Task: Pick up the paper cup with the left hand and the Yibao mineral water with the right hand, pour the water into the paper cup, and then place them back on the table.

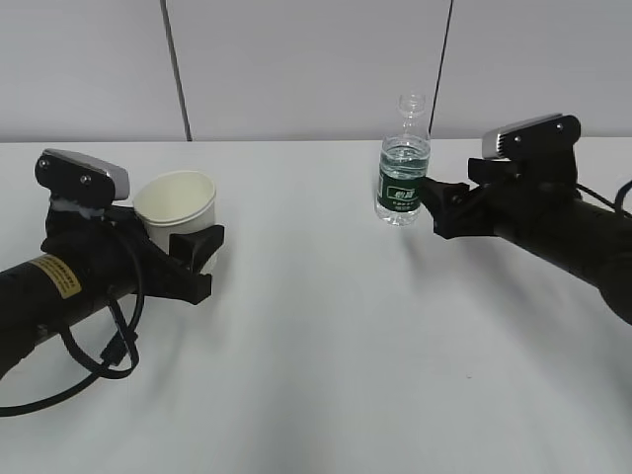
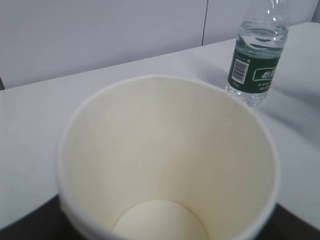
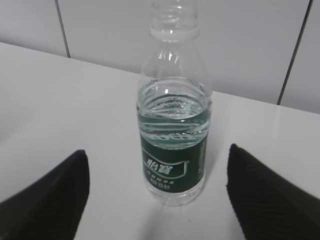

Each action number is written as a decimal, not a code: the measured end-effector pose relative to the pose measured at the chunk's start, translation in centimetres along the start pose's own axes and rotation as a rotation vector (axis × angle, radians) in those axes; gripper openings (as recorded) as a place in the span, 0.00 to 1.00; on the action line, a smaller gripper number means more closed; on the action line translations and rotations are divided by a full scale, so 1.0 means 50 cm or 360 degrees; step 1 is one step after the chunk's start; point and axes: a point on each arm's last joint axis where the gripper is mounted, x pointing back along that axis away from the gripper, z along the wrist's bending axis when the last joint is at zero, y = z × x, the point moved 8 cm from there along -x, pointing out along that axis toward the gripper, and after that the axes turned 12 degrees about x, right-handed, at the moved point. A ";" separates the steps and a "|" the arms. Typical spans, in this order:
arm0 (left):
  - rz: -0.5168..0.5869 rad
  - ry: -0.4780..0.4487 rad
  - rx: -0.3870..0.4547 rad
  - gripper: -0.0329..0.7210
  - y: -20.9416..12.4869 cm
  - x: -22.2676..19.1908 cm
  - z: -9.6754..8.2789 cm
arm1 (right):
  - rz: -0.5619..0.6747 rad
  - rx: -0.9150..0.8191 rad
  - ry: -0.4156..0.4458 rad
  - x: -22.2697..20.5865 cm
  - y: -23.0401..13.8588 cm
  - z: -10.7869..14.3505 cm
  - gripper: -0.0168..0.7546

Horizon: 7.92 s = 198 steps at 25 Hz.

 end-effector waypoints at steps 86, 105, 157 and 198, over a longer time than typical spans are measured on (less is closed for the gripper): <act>0.0230 -0.0353 -0.0091 0.63 -0.050 0.011 -0.074 | -0.0534 0.0843 0.0618 -0.191 0.103 0.251 0.63; 0.0201 -0.0412 -0.0114 0.63 -0.045 0.013 -0.086 | -0.0666 0.1051 0.0676 -0.178 0.113 0.272 0.63; 0.0327 -0.0364 -0.0120 0.63 -0.071 0.015 -0.075 | -0.0880 0.2188 0.0311 -0.187 0.122 0.253 0.63; 0.0328 -0.0366 -0.0121 0.63 -0.071 0.016 -0.075 | -0.0890 0.2371 0.0222 -0.190 0.125 0.246 0.63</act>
